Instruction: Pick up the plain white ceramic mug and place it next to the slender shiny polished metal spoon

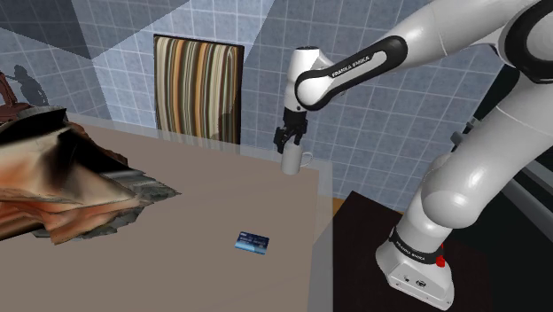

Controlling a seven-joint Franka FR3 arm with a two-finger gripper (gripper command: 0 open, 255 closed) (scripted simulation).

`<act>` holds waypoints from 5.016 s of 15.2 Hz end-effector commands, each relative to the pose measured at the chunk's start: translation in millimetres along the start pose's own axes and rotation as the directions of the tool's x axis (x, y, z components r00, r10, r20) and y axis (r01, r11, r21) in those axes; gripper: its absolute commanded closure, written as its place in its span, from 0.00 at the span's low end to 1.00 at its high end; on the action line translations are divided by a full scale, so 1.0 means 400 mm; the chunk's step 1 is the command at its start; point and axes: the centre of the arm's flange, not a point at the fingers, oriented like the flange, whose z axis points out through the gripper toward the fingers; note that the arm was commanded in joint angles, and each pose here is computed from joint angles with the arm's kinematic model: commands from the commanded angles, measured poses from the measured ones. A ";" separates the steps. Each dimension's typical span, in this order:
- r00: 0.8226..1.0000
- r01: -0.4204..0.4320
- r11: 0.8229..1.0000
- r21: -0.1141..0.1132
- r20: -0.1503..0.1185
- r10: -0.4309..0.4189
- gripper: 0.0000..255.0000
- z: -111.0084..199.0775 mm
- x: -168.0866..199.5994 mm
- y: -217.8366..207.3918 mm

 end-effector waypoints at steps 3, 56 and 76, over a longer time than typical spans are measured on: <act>1.000 -0.001 1.000 0.001 -0.003 0.001 0.00 0.052 0.007 0.002; 1.000 -0.001 1.000 0.001 -0.003 0.001 1.00 -0.348 0.034 0.008; 1.000 -0.001 1.000 0.001 -0.003 0.001 1.00 -0.374 -0.193 -0.576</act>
